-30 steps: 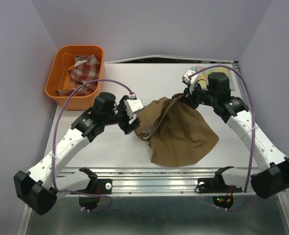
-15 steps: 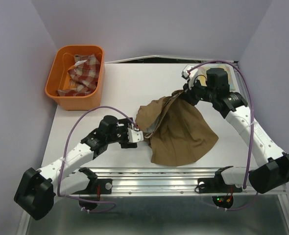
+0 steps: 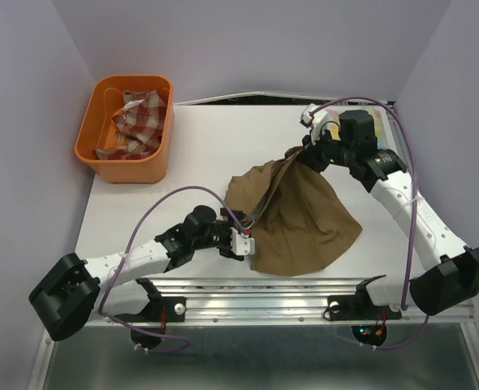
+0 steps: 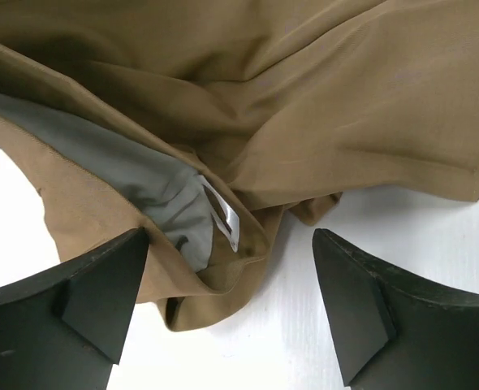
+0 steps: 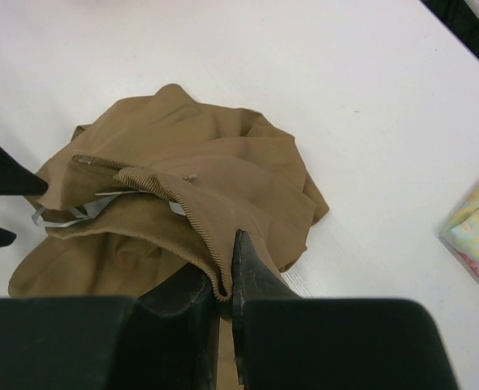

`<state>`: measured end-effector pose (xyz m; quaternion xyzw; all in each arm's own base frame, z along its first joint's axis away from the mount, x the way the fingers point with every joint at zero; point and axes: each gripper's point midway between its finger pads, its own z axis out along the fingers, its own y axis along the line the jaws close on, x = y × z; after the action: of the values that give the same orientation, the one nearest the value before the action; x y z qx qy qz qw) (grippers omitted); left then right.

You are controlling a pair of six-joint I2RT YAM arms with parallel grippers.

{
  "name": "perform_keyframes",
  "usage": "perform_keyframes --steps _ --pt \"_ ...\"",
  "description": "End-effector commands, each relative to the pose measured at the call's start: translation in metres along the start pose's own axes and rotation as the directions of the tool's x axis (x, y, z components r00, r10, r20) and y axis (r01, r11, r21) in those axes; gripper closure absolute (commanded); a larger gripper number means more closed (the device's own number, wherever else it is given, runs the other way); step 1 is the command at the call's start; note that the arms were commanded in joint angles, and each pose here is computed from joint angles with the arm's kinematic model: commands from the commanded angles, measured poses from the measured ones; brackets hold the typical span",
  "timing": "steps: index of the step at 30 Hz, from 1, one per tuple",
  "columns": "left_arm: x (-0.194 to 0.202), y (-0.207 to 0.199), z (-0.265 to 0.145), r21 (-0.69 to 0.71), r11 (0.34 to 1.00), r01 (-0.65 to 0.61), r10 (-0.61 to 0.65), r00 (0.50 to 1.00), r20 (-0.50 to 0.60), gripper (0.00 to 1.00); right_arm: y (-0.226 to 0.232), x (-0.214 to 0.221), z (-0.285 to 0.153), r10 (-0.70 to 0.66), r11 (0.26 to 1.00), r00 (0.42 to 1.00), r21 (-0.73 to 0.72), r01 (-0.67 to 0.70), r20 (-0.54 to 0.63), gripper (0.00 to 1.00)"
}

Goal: Fold and stack the skirts
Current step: Flatten the skirt out

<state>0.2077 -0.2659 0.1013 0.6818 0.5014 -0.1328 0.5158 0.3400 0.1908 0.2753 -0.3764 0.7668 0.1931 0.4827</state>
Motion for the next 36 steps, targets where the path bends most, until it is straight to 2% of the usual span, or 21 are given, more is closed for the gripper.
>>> perform_keyframes --steps 1,3,4,6,9,12,15,17,18,19,28,32,35,36 --pt "-0.002 0.008 0.01 -0.031 0.999 -0.029 0.029 1.0 0.0 0.13 -0.007 -0.042 -0.011 -0.04 0.998 0.993 0.045 0.035 0.113 0.99" --pt "0.004 0.014 0.012 -0.052 0.998 -0.018 0.016 0.999 -0.038 0.21 -0.007 -0.042 -0.012 -0.044 0.998 0.993 0.045 0.039 0.114 0.99" --pt "0.007 0.016 0.012 -0.059 0.998 -0.006 0.002 0.998 -0.058 0.3 -0.007 -0.043 -0.014 -0.053 0.998 0.992 0.049 0.048 0.117 0.99" --pt "0.013 0.023 0.011 -0.087 0.996 0.021 -0.029 0.995 -0.098 0.4 -0.009 -0.043 -0.016 -0.069 0.996 0.991 0.063 0.062 0.114 0.99" --pt "0.017 0.032 0.003 -0.14 0.99 0.036 -0.052 0.992 -0.113 0.43 -0.009 -0.042 -0.02 -0.088 0.994 0.989 0.071 0.08 0.115 0.99" --pt "0.018 0.039 -0.003 -0.189 0.981 0.031 -0.055 0.991 -0.12 0.52 -0.005 -0.039 -0.021 -0.089 0.995 0.99 0.059 0.083 0.112 0.99" --pt "0.014 0.054 -0.007 -0.245 0.969 0.035 -0.067 0.99 -0.122 0.68 -0.006 -0.038 -0.021 -0.097 0.994 0.989 0.062 0.09 0.11 0.99" --pt "0.01 0.069 -0.013 -0.292 0.956 0.033 -0.072 0.99 -0.123 0.85 -0.006 -0.038 -0.023 -0.108 0.993 0.988 0.067 0.102 0.107 0.99" --pt "0.012 0.073 -0.016 -0.301 0.953 0.037 -0.081 0.988 -0.133 0.97 -0.007 -0.038 -0.025 -0.114 0.991 0.988 0.076 0.106 0.106 0.99" --pt "0.006 0.082 -0.019 -0.32 0.947 0.038 -0.082 0.989 -0.124 1.0 -0.008 -0.038 -0.026 -0.116 0.991 0.988 0.082 0.107 0.104 0.99" --pt "-0.016 0.126 -0.064 -0.402 0.909 0.113 -0.153 0.986 -0.069 1.0 -0.022 -0.026 -0.033 -0.154 0.979 0.986 0.147 0.144 0.057 0.99" --pt "-0.036 0.176 -0.098 -0.518 0.839 0.167 -0.206 0.978 -0.018 1.0 -0.027 -0.013 -0.039 -0.196 0.968 0.98 0.164 0.189 0.023 0.99" --pt "-0.033 0.221 -0.128 -0.638 0.735 0.228 -0.302 0.953 -0.007 1.0 -0.028 -0.007 -0.049 -0.245 0.955 0.969 0.176 0.241 0.007 0.99" --pt "-0.044 0.237 -0.141 -0.668 0.695 0.266 -0.331 0.943 0.031 1.0 -0.028 -0.004 -0.052 -0.263 0.949 0.965 0.176 0.26 -0.007 0.99"
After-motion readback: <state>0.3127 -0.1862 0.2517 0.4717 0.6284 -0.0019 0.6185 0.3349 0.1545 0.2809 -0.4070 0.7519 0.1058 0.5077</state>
